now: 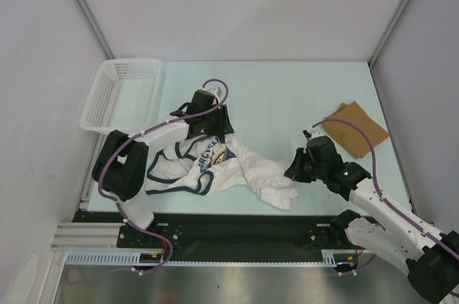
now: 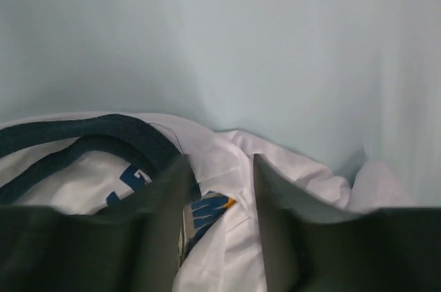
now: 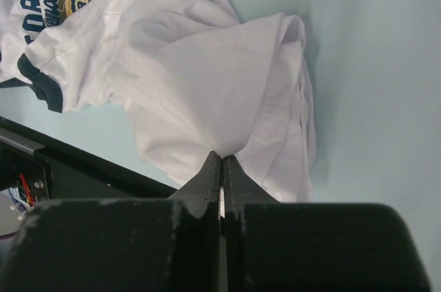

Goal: Fold and stack the tank tops
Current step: Flatten the tank top out

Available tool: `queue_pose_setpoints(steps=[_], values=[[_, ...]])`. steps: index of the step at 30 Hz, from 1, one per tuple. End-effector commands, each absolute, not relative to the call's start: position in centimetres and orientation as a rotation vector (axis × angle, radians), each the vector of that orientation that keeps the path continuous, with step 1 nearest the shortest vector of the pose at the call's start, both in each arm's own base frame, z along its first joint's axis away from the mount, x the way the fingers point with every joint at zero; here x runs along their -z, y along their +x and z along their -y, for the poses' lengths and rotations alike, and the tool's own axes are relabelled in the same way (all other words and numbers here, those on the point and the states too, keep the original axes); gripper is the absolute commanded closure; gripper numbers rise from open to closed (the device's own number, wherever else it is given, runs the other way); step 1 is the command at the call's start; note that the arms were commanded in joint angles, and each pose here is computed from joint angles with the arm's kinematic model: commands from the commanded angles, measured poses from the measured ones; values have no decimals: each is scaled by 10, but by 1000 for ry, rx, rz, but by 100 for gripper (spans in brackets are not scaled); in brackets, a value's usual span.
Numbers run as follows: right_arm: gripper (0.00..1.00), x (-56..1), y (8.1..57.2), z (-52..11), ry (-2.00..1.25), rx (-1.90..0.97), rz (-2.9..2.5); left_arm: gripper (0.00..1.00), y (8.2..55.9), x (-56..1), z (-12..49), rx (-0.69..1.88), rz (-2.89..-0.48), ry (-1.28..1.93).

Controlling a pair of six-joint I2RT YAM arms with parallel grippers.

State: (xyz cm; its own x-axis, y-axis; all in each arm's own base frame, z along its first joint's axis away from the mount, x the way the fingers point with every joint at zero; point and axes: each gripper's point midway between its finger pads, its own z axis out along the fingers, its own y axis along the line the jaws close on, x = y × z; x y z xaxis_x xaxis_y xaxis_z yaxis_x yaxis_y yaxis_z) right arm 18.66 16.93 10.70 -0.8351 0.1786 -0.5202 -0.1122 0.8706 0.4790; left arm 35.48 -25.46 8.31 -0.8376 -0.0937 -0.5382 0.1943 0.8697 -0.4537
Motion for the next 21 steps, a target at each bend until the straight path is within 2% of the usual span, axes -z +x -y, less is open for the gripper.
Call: queue_pose_setpoints(steps=[1,2,3,4,9,16,17,18,19,21], values=[[100,-115,190,-162,49,-654,-2445,53,368,-89,267,700,-2438,105],[100,-116,191,-161,55,-659,-2442,71,368,-88,268,706,-2441,108],[100,-118,192,-161,59,-660,-2437,81,368,-87,269,714,-2440,114],[100,-119,195,-158,70,-657,-2430,99,367,-88,270,721,-2438,116],[100,-135,212,-145,130,-625,-2378,100,370,-121,256,692,-2376,90],[100,-148,240,-108,271,-568,-2317,99,370,-162,195,652,-2286,-24],[100,-147,243,-106,280,-573,-2315,95,369,-164,194,651,-2281,-21],[100,-146,246,-100,310,-564,-2317,84,368,-163,193,649,-2285,-16],[100,-143,248,-98,321,-562,-2316,59,364,-161,198,680,-2298,0],[100,-140,250,-95,334,-563,-2318,45,361,-151,205,715,-2318,17]])
